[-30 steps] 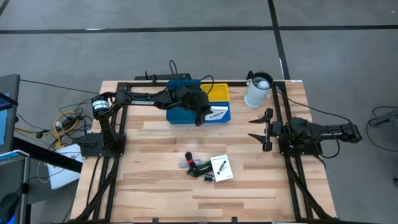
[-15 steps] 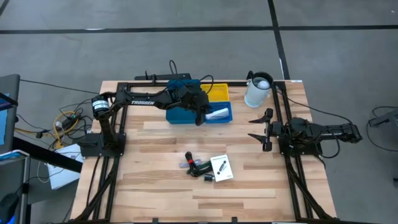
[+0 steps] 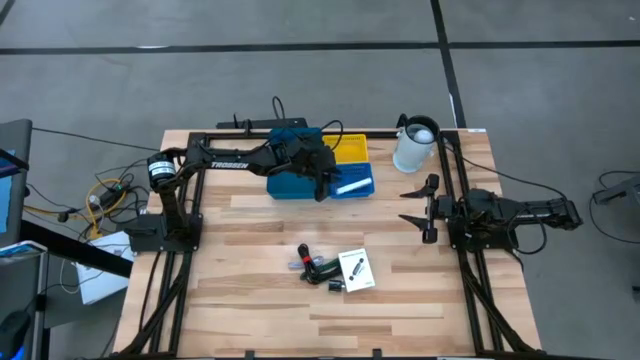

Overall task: Pick and place items into bin
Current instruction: Put the white card reader box into the blue bin

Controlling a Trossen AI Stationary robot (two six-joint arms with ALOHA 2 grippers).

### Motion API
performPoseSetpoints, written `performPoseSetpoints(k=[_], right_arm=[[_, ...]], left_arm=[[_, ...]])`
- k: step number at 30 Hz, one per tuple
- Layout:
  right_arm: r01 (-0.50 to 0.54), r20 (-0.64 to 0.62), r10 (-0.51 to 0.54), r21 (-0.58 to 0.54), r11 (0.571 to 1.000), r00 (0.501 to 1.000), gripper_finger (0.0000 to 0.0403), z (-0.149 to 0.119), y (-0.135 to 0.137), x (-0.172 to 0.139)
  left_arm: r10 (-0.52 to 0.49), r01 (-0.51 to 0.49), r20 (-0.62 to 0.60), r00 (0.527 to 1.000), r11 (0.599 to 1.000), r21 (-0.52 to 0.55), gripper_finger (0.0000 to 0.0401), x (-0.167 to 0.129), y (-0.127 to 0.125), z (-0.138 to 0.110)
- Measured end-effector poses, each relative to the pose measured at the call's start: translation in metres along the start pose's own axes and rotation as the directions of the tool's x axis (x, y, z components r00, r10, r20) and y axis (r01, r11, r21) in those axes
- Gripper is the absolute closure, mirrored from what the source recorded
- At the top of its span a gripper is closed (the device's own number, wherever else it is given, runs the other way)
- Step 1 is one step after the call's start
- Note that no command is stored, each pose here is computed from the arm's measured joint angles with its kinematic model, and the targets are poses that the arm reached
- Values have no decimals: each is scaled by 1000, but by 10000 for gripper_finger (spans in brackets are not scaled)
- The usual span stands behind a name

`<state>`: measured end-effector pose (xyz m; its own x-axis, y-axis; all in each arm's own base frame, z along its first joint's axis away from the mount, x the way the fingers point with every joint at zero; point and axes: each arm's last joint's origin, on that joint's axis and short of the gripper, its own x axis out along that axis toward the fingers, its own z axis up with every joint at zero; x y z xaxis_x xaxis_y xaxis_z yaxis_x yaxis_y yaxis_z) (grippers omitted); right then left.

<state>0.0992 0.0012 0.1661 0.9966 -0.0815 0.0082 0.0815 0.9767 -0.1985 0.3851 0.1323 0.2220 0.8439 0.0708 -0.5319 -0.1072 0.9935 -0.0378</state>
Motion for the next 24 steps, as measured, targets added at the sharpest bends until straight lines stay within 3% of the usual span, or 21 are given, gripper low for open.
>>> performPoseSetpoints(k=[14, 20, 24], right_arm=[[0, 0, 0, 0, 1000, 1000, 143, 0, 0, 0], [0, 0, 0, 0, 1000, 1000, 143, 0, 0, 0], [0, 1, 0, 0, 1000, 1000, 143, 0, 0, 0]], left_arm=[[-33, 38, 89, 995, 997, -60, 289, -6, -7, 13], [-74, 101, 220, 973, 988, -113, 289, -23, -37, 38], [-54, 149, 359, 932, 958, -244, 289, -39, -64, 59]])
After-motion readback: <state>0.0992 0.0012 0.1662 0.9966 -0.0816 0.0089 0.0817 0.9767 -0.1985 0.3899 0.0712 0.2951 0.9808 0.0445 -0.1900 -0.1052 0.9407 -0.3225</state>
